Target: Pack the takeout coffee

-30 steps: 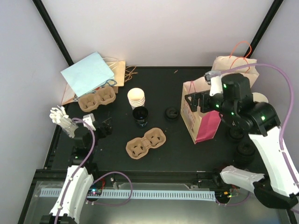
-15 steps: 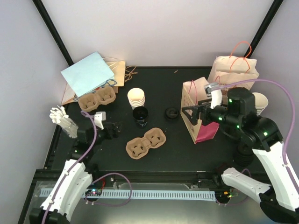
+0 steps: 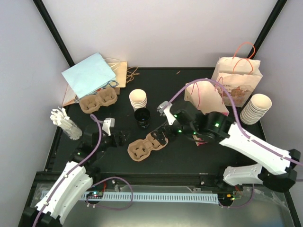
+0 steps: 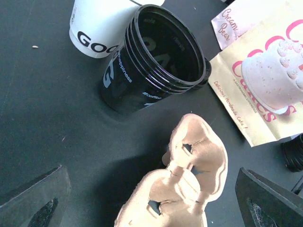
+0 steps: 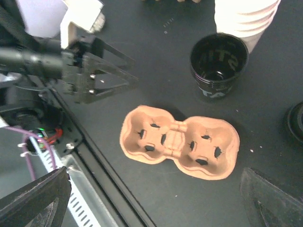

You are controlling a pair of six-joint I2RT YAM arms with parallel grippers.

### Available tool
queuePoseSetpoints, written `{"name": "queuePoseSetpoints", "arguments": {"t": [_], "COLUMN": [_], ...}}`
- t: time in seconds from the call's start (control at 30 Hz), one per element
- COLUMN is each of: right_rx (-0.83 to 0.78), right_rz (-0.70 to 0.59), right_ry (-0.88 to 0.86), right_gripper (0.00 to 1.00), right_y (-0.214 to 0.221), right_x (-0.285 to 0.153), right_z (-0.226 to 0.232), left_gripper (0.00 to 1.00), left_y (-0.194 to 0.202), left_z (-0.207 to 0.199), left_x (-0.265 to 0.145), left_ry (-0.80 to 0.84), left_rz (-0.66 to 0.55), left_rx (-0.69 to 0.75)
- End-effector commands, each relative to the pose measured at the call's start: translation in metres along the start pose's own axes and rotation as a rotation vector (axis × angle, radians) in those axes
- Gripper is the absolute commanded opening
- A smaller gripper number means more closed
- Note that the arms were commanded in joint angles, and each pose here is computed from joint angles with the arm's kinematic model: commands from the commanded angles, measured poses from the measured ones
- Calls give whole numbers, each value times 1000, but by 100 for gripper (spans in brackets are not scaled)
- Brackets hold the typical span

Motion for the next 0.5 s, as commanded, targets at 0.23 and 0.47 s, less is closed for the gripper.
{"name": "queuePoseSetpoints", "arguments": {"t": [0.23,0.47], "right_rx": [27,39], "right_rz": [103,177], "right_ry": [137,198], "right_gripper": [100,100], "right_y": [32,54], "right_x": [80,121], "right_z": [-22,-26], "left_gripper": [99,99], "left_y": [-7,-4], "left_z": [8,12], "left_x": [-7,-6], "left_ry": [-62,-70], "left_rz": [-69,-75], "left_rx": [-19,-11]}}
Point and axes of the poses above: each gripper's point midway between its finger pads, its own x axis out along the fingers, its own z axis along the line the jaws close on, y = z × x, the point moved 1 cm from there along -x, back along the fingers, and after that the axes turned 4 degrees about x, right-handed, at the moved point
